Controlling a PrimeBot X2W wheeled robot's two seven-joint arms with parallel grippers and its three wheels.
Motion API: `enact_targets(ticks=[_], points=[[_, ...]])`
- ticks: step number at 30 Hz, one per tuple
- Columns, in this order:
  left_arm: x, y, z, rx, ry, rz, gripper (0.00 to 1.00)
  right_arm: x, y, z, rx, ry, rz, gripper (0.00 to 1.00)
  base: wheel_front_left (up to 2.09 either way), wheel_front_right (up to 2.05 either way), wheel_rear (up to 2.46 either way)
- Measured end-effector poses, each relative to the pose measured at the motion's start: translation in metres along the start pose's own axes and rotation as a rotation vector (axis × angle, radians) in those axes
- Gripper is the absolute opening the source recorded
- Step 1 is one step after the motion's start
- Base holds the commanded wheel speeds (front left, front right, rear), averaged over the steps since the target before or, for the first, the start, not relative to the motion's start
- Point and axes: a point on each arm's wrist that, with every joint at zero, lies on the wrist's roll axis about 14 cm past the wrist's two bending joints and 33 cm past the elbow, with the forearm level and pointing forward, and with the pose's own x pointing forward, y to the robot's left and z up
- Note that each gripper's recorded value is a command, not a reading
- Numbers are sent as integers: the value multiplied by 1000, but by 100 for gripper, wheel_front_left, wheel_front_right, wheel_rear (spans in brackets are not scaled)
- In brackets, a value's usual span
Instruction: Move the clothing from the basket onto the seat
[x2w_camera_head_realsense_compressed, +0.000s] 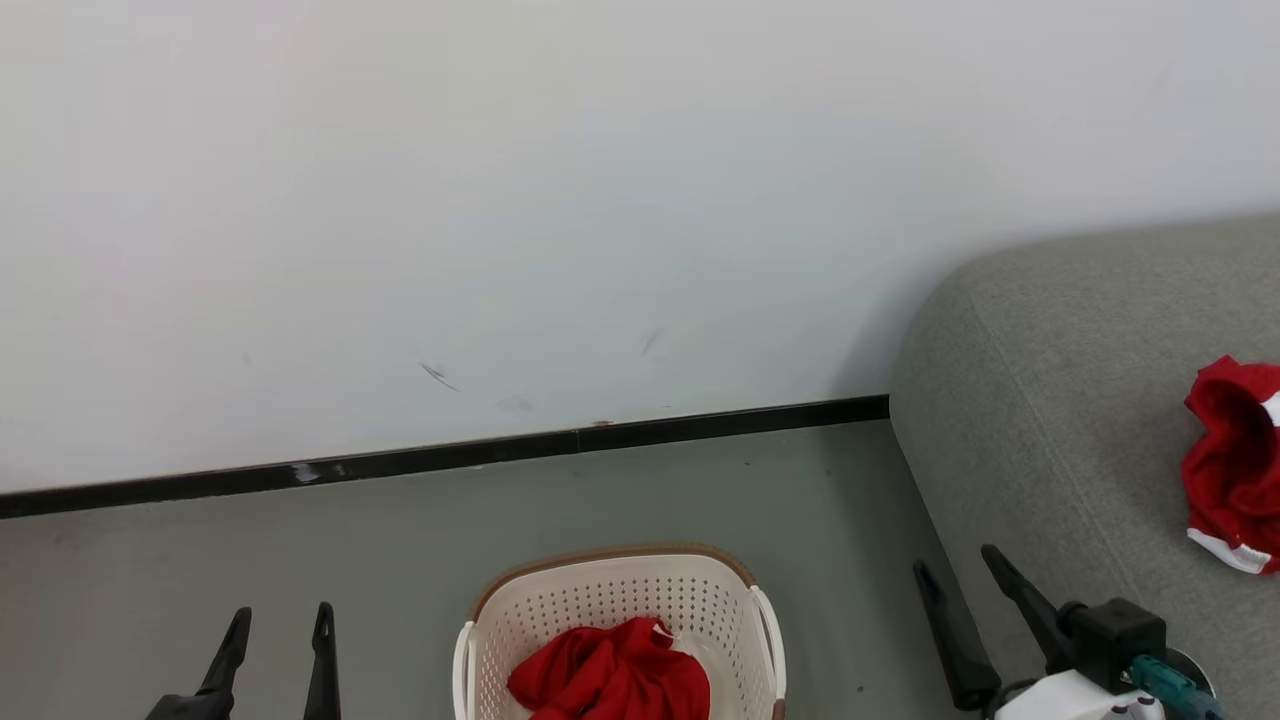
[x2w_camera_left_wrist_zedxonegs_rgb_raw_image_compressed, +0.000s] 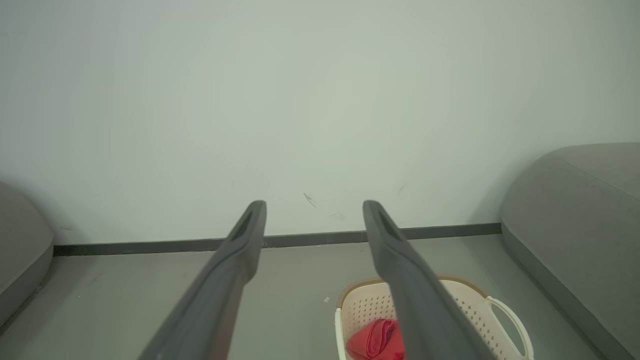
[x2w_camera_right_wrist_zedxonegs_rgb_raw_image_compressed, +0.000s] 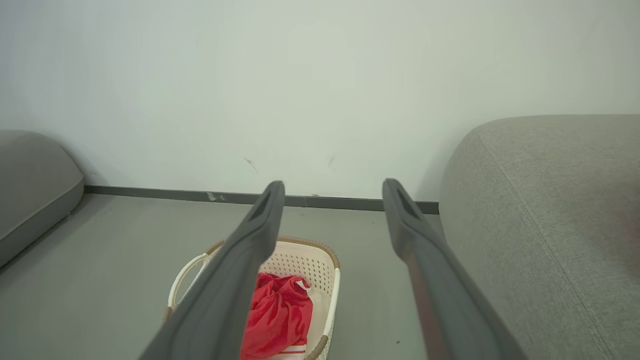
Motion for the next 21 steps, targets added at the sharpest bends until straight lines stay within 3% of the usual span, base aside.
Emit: enact_targets(ticks=[21], points=[[-5,3,2,-59,-6,28,100,-16,7,-1,-18,4,0,100,0,0,0]])
